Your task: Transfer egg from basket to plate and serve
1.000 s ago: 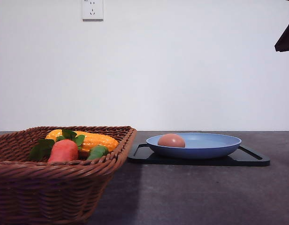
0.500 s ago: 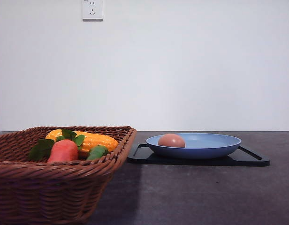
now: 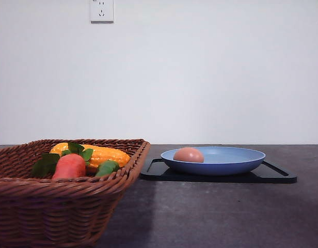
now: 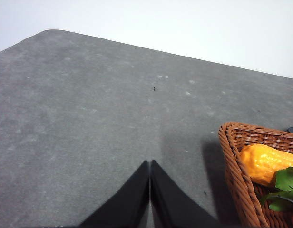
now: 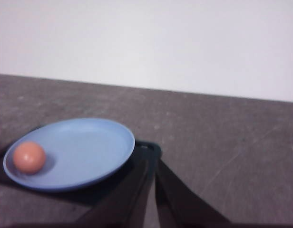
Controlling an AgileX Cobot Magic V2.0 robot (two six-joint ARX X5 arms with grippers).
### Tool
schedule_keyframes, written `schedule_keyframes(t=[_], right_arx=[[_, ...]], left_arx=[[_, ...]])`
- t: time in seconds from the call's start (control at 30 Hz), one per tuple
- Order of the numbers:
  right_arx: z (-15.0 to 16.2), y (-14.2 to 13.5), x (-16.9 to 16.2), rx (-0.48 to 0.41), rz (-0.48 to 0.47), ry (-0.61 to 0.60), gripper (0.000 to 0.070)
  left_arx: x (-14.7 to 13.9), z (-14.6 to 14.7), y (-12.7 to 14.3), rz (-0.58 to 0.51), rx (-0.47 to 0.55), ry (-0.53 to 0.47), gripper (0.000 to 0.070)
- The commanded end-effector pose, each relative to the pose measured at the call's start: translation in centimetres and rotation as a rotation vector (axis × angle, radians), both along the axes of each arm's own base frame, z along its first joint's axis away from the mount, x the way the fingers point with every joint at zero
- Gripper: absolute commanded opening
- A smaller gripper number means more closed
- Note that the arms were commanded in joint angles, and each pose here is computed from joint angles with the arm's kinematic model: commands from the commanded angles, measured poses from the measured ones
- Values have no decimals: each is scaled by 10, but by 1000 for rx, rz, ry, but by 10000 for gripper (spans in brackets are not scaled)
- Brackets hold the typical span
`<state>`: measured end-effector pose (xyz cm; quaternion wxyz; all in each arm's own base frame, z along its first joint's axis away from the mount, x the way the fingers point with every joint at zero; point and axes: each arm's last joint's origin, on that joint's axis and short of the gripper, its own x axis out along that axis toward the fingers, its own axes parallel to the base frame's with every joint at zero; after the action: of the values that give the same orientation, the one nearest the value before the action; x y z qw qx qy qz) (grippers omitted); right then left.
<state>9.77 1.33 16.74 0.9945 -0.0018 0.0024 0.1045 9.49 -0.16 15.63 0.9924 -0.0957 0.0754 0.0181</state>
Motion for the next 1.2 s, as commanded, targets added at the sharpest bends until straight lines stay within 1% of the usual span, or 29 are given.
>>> schedule_keyframes(t=[0.0,0.2,0.3,0.53,1.17], right_arx=[[-3,0,0,1,1,10,3],[-11,0,-1,3,1,101,3],[-14,0,-2,67,2,147,3],[-11,0,-1,80,0,117,3],[-11,0,-1,81,0,118,3]], left_arx=[[1,-10,0,1,-3,30,0],[1,-10,0,1,-3,30,0],[1,-10,0,1,-3,30,0],[1,-10,0,1,-3,30,0],[1,-10,0,1,-3,30,0]])
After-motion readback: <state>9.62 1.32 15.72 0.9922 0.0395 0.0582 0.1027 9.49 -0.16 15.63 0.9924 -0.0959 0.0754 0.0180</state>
